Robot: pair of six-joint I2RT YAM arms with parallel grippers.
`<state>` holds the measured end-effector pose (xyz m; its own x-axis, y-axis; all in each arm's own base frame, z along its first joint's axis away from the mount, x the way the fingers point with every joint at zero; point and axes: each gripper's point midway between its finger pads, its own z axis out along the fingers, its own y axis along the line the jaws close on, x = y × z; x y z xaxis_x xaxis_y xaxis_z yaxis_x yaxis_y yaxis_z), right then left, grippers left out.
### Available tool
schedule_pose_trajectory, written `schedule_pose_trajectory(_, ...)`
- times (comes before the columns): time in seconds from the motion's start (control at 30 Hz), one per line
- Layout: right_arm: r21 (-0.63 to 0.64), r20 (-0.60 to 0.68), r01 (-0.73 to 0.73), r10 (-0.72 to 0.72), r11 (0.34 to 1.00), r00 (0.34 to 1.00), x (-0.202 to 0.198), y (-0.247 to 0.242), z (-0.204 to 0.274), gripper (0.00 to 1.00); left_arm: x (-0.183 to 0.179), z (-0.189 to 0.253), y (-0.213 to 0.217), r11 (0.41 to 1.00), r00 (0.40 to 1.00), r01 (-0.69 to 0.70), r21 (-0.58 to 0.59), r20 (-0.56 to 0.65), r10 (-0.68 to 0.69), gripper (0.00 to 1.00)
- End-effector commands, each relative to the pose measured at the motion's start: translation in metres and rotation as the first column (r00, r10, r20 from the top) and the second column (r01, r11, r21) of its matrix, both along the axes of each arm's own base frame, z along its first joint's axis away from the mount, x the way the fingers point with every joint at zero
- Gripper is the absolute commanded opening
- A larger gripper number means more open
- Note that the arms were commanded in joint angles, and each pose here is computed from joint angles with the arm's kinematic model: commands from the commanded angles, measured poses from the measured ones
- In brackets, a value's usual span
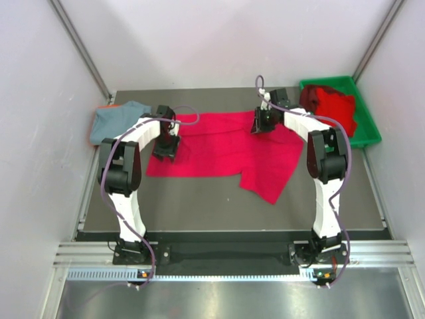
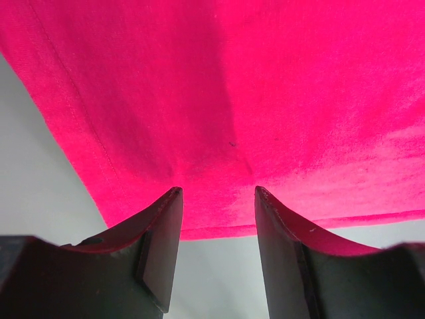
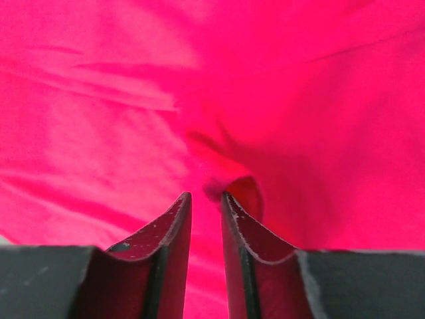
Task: Fold and stack the t-shirts
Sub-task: Fold the tshirt
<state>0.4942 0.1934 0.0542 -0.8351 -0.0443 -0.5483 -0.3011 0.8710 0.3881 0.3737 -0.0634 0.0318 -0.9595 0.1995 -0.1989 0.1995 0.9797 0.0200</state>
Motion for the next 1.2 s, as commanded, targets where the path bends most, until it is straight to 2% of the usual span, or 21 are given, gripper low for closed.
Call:
schedule_pose_trajectory(0.0, 0.036, 0.07, -0.044, 0.042, 0.998, 0.997, -0.007, 0.025, 0.037, 0.27, 0.013, 0.009, -0.006, 1.0, 0.999, -0.005, -0.021, 0.042, 0.006, 0.52)
schedule_pose_trajectory(0.2, 0.019, 0.101, -0.03, 0.028, 0.999, 0.994, -0.001, 0.027, 0.048, 0.27, 0.015, 0.009, -0.011, 0.999, 0.999, -0.002, -0.046, 0.038, 0.004, 0.52)
schedule_pose_trajectory(0.4, -0.005, 0.165, 0.025, -0.024, 1.0, 0.986, 0.025, 0.004, 0.062, 0.27, 0.014, 0.011, -0.009, 0.999, 0.999, 0.002, -0.037, 0.039, -0.001, 0.52)
schedule_pose_trajectory(0.77, -0.008, 0.234, 0.02, -0.017, 1.0, 0.972, 0.027, 0.001, 0.092, 0.26, 0.021, 0.004, -0.01, 0.999, 1.0, 0.001, -0.033, 0.03, 0.0, 0.52)
schedule_pose_trajectory(1.1, -0.087, 0.131, 0.011, 0.001, 0.996, 0.991, 0.009, -0.018, 0.04, 0.27, 0.019, 0.011, -0.008, 1.0, 0.999, 0.008, -0.03, 0.034, -0.007, 0.52)
schedule_pose_trajectory(1.17, -0.13, 0.155, -0.008, 0.029, 0.991, 0.987, 0.001, -0.028, 0.048, 0.27, 0.02, 0.023, 0.002, 1.0, 0.997, -0.002, 0.015, 0.077, 0.0, 0.52)
